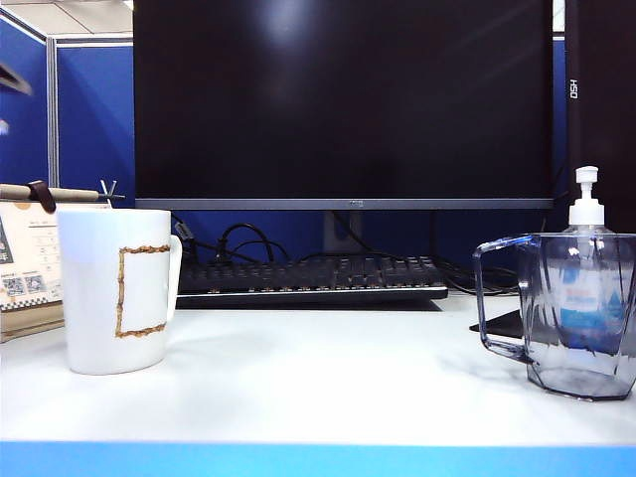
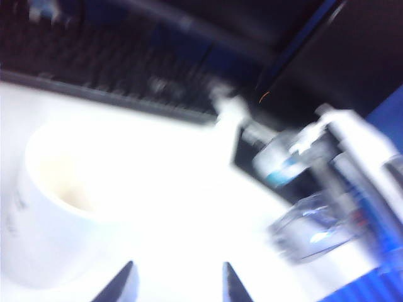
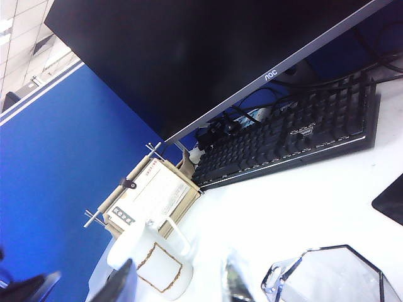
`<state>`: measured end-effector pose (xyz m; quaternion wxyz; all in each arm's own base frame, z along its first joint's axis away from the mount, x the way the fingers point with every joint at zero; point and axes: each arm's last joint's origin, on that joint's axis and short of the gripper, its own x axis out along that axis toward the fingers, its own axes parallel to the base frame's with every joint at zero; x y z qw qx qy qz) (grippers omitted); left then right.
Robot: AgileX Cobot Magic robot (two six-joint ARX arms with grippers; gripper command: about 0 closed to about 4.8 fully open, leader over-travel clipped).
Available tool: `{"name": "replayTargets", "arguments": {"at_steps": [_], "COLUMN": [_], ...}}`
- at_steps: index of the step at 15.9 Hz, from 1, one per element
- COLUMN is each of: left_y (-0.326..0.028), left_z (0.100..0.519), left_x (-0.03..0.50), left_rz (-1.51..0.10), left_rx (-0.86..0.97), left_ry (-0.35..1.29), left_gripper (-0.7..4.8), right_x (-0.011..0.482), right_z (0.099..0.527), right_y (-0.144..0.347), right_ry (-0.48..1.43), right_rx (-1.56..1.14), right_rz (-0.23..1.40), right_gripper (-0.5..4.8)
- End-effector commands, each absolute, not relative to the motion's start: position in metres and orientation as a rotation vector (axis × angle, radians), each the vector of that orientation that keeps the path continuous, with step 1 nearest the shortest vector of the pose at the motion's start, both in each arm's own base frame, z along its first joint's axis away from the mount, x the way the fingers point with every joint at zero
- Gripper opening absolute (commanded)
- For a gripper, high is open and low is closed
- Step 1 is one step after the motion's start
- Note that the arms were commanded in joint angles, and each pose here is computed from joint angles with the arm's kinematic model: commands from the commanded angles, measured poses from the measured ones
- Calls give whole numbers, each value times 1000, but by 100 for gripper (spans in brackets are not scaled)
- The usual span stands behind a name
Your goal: Swap the positions of the transparent plastic cup and the white ceramic cup.
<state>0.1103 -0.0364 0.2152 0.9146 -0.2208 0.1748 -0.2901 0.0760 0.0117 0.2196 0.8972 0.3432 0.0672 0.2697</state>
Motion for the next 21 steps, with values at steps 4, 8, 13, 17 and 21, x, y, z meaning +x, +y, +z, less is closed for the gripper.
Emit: {"name": "replayTargets", "arguments": {"at_steps": [4, 8, 13, 17, 21], "left_y": [-45, -49, -51, -52, -53], "left_z": [227, 223, 224, 220, 212], "left_x": [157, 177, 186, 190, 195], "left_rz": [-427, -380, -348, -334, -327], "left_rx": [-420, -412, -405, -402, -410], "left_ry": [522, 595, 609, 630, 673], "left_gripper": [184, 184, 184, 185, 185], "right_x": [75, 74, 74, 74, 74], "right_z": [224, 226, 226, 226, 226], "right_y": [12, 13, 13, 13, 13], "right_ry": [106, 109, 109, 110, 111], "right_rx": [693, 679, 678, 678, 679], "right_rz": [577, 630, 634, 636, 636], "right_gripper": [181, 218, 218, 217, 217]}}
